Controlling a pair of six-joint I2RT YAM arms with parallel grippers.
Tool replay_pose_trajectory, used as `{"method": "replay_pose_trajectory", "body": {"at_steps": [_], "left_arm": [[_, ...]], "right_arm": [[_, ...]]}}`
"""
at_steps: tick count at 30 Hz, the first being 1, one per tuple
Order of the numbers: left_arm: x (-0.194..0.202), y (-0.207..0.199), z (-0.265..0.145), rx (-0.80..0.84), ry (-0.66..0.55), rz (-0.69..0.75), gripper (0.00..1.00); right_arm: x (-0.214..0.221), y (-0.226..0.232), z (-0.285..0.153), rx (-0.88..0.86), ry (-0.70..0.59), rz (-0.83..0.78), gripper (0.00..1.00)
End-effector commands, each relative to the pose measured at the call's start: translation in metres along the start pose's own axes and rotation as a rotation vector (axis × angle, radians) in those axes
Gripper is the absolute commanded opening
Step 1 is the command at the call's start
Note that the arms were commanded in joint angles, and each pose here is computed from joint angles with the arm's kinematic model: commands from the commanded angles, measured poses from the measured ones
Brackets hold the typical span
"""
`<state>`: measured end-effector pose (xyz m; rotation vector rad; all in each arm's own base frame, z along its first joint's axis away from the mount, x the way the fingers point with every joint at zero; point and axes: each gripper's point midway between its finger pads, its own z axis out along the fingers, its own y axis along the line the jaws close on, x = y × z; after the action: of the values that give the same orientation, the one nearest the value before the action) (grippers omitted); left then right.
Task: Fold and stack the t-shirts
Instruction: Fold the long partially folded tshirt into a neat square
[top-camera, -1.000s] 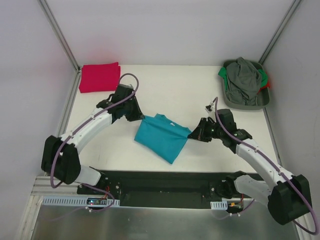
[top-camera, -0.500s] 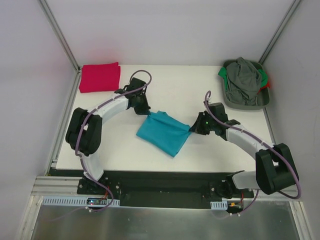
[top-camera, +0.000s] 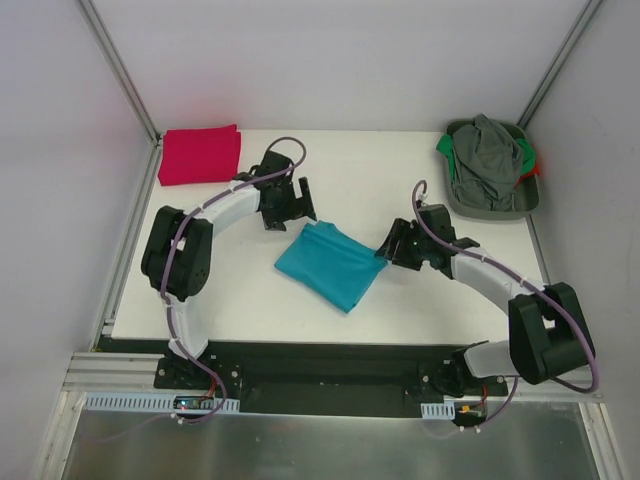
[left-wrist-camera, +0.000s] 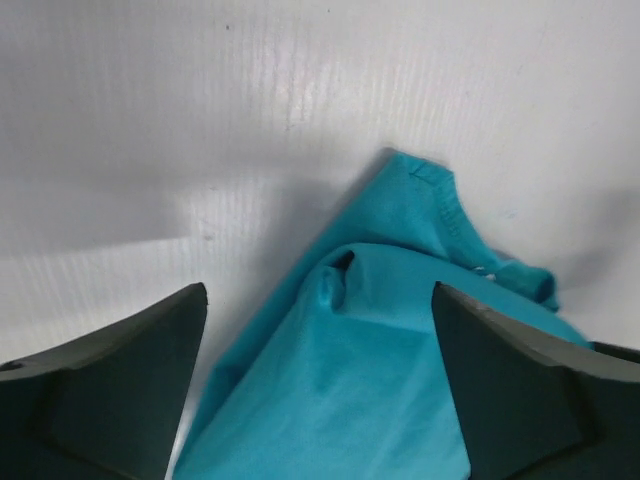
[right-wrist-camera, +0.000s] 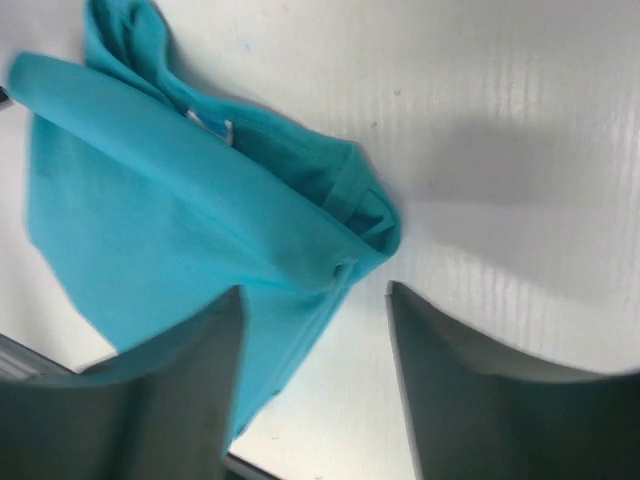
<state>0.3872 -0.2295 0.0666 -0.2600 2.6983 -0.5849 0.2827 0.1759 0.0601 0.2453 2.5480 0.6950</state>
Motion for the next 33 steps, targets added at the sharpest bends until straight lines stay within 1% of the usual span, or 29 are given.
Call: {"method": "replay_pose_trajectory", "body": {"at_steps": [1,2,3,6,9,11,16,18,27,31,33], "left_arm": [[-0.012,-0.022,-0.045,0.065,-0.101,0.038,0.99],[-0.010,-0.026,-0.052,0.077,-0.114,0.052,0.99],[-0.006,-0.029,-0.057,0.093,-0.115,0.066,0.99],[0.011,-0.045,-0.068,0.211,-0.074,0.094,0.99],[0.028,-0.064,-0.066,0.350,0.011,0.115,0.99],[0.034,-0.071,-0.060,0.395,0.065,0.117,0.99],[0.040,-0.078,-0.038,0.434,0.162,0.098,0.99],[0.040,-0.079,-0.032,0.441,0.180,0.096,0.99],[0.022,-0.084,0.000,0.412,0.177,0.071,0.99],[0.013,-0.084,0.022,0.392,0.182,0.047,0.99],[0.015,-0.080,0.035,0.376,0.201,0.029,0.99]], "right_arm": [[-0.022,0.023,-0.025,-0.067,-0.117,-0.030,0.73],[-0.019,0.029,-0.029,-0.091,-0.122,-0.045,0.82],[-0.017,0.035,-0.032,-0.121,-0.124,-0.051,0.96],[-0.011,0.062,-0.041,-0.248,-0.124,-0.083,0.96],[0.000,0.084,-0.040,-0.354,-0.080,-0.096,0.96],[0.004,0.091,-0.034,-0.382,-0.050,-0.092,0.96],[0.005,0.093,-0.018,-0.373,-0.007,-0.095,0.96],[0.002,0.093,-0.012,-0.361,-0.005,-0.102,0.96],[0.000,0.080,0.008,-0.281,0.024,-0.136,0.96],[-0.001,0.067,0.015,-0.217,0.033,-0.161,0.96],[-0.002,0.062,0.020,-0.191,0.037,-0.163,0.96]]}}
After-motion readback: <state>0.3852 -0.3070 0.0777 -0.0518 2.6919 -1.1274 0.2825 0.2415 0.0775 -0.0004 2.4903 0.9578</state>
